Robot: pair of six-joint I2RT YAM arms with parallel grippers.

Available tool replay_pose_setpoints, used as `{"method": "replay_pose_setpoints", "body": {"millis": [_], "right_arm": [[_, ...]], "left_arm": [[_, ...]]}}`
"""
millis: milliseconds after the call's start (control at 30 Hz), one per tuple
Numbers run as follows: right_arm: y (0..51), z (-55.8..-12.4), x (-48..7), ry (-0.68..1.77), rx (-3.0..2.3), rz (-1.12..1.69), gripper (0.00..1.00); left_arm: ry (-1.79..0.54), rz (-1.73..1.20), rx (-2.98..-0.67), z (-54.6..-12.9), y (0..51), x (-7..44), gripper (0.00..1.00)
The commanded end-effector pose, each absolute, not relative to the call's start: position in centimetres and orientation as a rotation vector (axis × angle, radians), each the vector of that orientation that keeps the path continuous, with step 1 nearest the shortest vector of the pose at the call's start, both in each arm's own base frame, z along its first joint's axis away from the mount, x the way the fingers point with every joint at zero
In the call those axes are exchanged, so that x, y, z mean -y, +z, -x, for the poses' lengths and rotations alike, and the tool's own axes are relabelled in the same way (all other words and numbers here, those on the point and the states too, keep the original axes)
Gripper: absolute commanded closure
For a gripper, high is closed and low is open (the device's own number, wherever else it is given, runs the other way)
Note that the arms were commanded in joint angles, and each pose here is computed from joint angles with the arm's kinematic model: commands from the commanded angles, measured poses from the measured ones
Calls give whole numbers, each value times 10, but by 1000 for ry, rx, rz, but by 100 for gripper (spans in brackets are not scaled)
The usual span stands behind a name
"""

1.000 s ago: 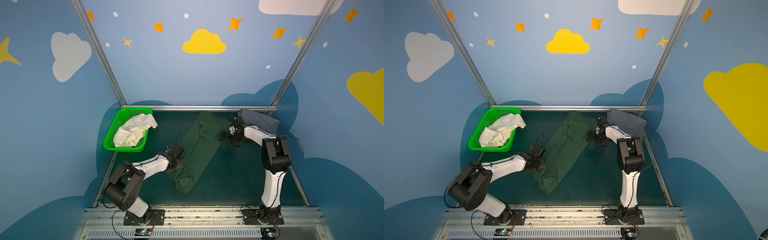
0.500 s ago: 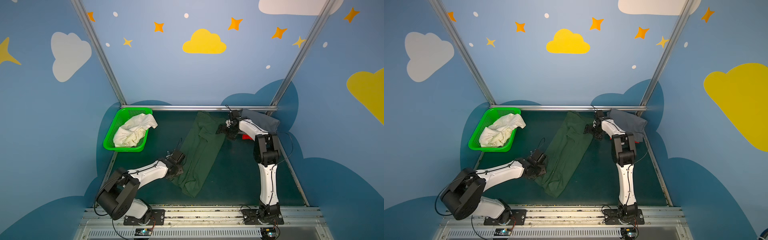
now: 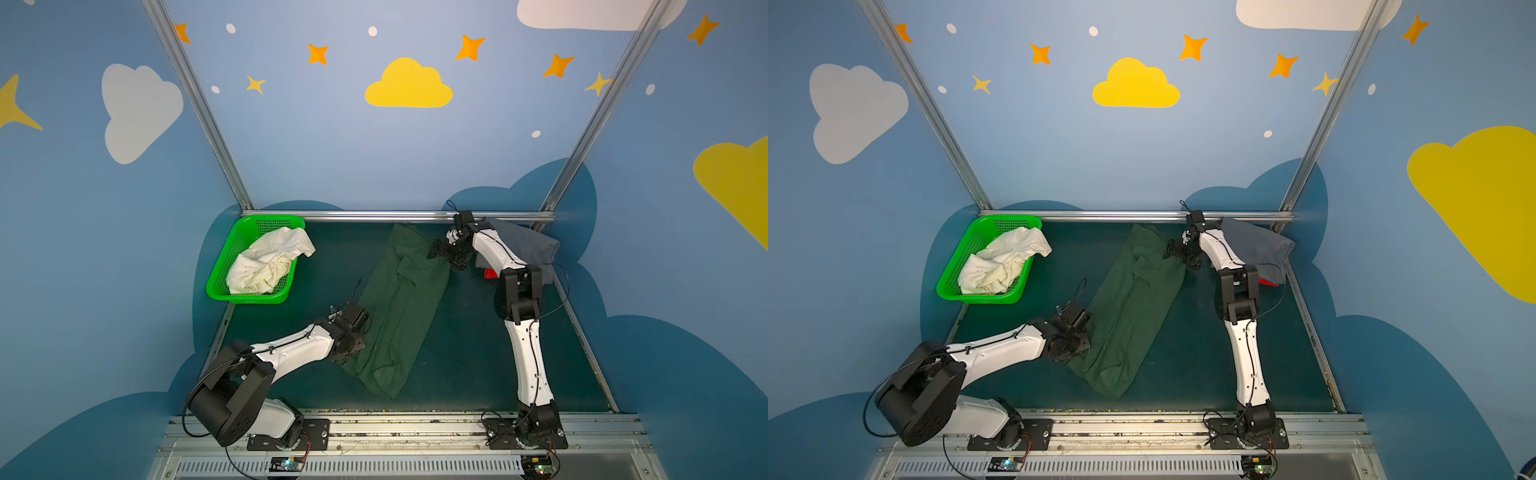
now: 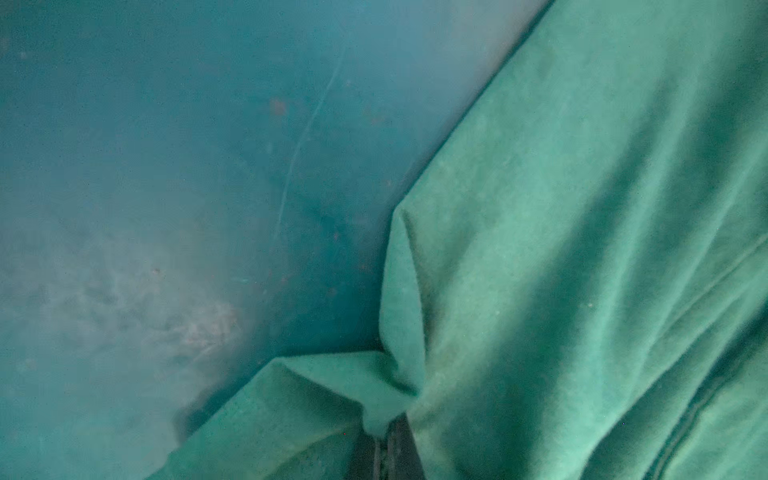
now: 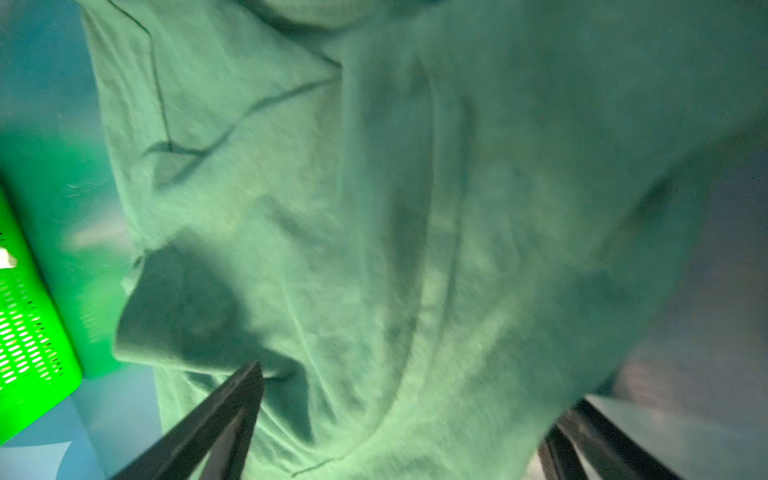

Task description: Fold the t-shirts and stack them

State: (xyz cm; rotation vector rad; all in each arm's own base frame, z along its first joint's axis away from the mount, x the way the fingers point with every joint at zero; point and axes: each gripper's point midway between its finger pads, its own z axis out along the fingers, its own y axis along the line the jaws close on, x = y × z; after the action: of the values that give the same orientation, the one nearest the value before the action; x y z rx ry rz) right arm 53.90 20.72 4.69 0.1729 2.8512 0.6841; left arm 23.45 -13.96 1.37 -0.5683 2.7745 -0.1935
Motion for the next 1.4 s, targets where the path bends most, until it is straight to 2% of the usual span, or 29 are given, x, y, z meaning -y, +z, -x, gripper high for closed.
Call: {"method": "replay_pose_setpoints", "body": {"millis": [0, 267, 367, 500, 667, 700, 733, 833, 933, 1100, 1367], "right_arm": [[31, -531, -213, 721, -2909, -168, 3], [30, -539, -225, 813, -2885, -170, 3], [38, -545, -221, 812, -2858, -169, 2], [52, -551, -206, 759, -2828, -167, 2], [71, -539, -185, 654, -2828, -148, 2], [76, -534, -180, 622, -2816, -150, 2], [81, -529, -176, 599, -2802, -159, 2], [94, -509, -164, 575, -2766, -191, 2], [98, -483, -157, 564, -2764, -216, 2], [93, -435, -147, 571, -2769, -234, 2], [83, -373, -156, 746, -2759, -188, 2]], "left_arm": [[126, 631, -3012, -162, -23, 94, 97], [61, 683, -2982, -150, -21, 93, 95], [75, 664, -2977, -152, -16, 92, 81], [64, 627, -2966, -158, -7, 94, 76], [39, 539, -2945, -173, 14, 100, 46], [39, 513, -2930, -180, 22, 100, 36], [33, 489, -2908, -188, 31, 101, 27], [-34, 444, -2825, -221, 56, 104, 18], [-186, 424, -2732, -266, 84, 117, 17], [-315, 355, -2623, -347, 119, 138, 14], [-458, 241, -2695, -453, 107, 176, 17]]}}
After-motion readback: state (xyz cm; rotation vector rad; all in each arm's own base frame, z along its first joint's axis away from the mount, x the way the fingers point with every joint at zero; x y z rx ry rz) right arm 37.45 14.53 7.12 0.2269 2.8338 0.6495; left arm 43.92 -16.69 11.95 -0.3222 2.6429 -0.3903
